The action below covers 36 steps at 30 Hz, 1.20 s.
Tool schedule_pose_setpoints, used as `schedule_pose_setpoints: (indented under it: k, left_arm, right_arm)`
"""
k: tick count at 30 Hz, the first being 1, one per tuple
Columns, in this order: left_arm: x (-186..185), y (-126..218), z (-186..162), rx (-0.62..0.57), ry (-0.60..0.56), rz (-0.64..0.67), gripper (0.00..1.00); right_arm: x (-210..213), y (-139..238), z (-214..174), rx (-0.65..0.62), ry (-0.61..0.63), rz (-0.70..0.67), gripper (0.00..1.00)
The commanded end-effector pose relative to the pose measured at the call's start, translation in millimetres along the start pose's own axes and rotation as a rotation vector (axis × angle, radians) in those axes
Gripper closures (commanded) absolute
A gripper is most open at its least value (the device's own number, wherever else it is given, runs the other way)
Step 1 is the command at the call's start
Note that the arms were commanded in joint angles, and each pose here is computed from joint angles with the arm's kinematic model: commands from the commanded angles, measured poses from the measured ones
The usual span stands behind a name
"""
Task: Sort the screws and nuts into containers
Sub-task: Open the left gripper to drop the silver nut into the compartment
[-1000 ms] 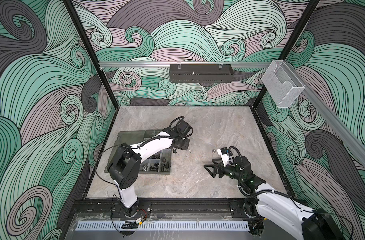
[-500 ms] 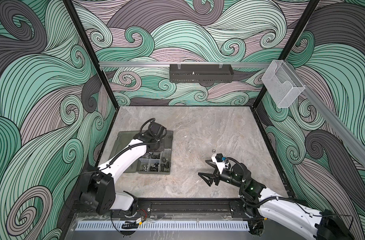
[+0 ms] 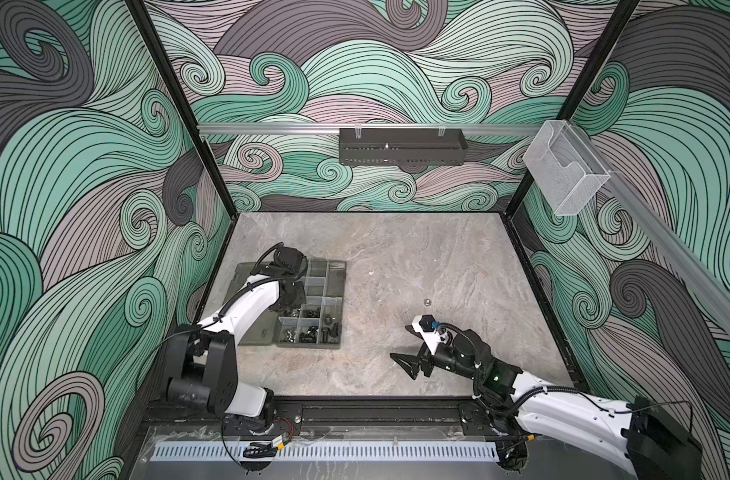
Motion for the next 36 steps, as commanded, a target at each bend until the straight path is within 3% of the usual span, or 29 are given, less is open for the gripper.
schedule_pose_setpoints:
  k: [1, 7, 19, 28, 36]
  left_arm:
    - [4.5, -7.0, -0.6, 0.038, 0.024, 0.036, 0.78]
    - [9.6, -21.2, -0.1, 0.059, 0.023, 0.092, 0.77]
    - [15.0, -7.7, 4.4, -0.008, 0.043, 0.091, 0.63]
    - [-1.7, 11.9, 8.6, -0.067, 0.030, -0.027, 0.62]
    - [-35.2, 39.7, 8.2, -0.115, -0.053, -0.175, 0.61]
  right_arm:
    - [-1.6, 1.9, 14.9, -0.051, 0.037, -0.025, 0.00]
    - [-6.1, 5.3, 15.3, -0.059, 0.041, -0.056, 0.00]
    - [-4.9, 1.4, 11.8, -0.035, 0.036, -0.043, 0.00]
    - [-5.8, 0.0, 11.3, -0.027, 0.033, -0.047, 0.00]
    - [-28.3, 9.8, 14.0, -0.018, -0.015, -0.182, 0.00]
Point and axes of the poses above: each gripper's point midway between its finger pads, its own y axis back along the fingers, its own x axis along the line the jaws close on, z = x × y, the point moved 1 cm from there along y, back along the fingers, and after that the axes turned 2 degrees about -y, right-handed, at the moved point
